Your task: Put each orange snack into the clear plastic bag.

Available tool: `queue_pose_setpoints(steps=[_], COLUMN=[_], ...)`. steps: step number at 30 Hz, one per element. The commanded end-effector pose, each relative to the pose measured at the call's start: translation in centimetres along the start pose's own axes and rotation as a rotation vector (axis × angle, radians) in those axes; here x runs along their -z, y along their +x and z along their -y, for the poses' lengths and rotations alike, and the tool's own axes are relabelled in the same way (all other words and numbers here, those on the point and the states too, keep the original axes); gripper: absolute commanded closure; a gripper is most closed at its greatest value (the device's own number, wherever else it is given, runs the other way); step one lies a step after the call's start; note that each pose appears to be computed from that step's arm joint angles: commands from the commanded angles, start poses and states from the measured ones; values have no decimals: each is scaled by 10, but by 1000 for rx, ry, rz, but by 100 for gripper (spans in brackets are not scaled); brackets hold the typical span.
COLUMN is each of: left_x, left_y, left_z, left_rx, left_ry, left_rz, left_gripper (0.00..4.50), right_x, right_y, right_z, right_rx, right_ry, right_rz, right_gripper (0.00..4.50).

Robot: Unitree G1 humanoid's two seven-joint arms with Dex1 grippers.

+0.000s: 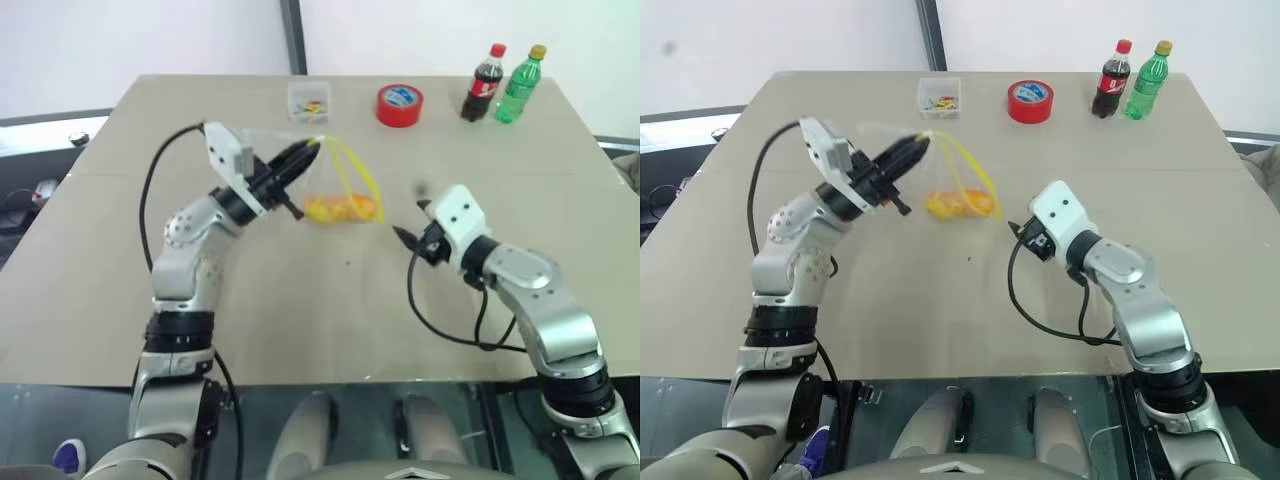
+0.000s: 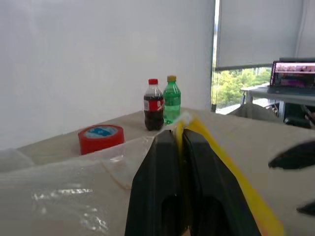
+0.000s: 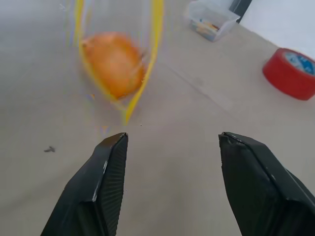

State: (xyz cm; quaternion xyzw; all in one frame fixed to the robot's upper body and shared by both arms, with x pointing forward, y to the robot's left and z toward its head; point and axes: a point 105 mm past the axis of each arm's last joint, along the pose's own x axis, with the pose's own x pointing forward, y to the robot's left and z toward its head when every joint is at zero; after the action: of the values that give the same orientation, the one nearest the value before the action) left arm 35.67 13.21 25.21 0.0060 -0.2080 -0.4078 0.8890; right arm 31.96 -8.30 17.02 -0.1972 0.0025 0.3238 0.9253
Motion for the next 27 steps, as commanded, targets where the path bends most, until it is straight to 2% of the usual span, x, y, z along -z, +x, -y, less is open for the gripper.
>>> queue_pose_setpoints(steps=[1, 3, 9, 13, 18, 27], left_x=[-27, -24, 3, 16, 15, 11], left_y=[3, 2, -14, -26, -27, -31], left_z=[-6, -5, -1, -2, -2, -1], left_rx=[-1, 6, -3, -36, -43, -18], left_ry=[-16, -30, -70, -95, -95, -92], left_rz=[77, 65, -14, -45, -44, -37], left_gripper=[450, 450, 450, 450, 450, 450], right_x=[-10, -8, 4, 7, 5, 7], right_y=[-1, 0, 2, 4, 9, 38], right_z=[2, 3, 13, 5, -16, -15], right_rx=[29, 41, 101, 66, -60, -61], right_ry=[30, 56, 90, 97, 107, 113], right_rz=[39, 31, -12, -18, -4, 17], right_gripper=[148, 148, 148, 148, 148, 148])
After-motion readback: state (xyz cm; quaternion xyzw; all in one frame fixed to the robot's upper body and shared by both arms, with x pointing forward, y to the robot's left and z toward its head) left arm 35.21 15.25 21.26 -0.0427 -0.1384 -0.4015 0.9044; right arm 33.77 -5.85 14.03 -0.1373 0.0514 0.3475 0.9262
